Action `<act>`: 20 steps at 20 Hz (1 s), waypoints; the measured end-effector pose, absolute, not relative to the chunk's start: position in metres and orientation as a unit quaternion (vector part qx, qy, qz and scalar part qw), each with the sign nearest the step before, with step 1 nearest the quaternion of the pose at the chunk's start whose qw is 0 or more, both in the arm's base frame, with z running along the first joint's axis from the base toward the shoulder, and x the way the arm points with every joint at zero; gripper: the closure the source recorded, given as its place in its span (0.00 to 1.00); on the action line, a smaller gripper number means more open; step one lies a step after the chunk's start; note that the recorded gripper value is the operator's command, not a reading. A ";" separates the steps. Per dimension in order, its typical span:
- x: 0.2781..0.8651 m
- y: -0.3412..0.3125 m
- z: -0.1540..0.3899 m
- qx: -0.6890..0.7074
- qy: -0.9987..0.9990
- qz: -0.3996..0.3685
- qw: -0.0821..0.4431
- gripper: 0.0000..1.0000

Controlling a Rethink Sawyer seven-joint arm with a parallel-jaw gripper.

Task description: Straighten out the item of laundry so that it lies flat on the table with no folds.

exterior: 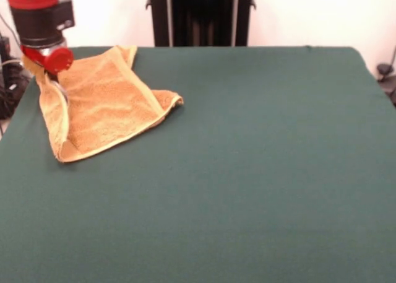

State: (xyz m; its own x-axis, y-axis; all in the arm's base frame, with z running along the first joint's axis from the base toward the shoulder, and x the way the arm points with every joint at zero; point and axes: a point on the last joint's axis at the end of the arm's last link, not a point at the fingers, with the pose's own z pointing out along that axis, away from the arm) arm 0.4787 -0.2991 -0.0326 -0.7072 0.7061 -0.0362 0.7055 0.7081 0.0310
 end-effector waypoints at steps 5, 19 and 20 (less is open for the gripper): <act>0.478 -0.315 -0.033 0.437 0.897 0.070 -0.001 1.00; 0.473 -0.322 -0.036 0.473 0.868 0.150 -0.001 1.00; 0.472 -0.322 -0.037 0.475 0.866 0.156 0.000 1.00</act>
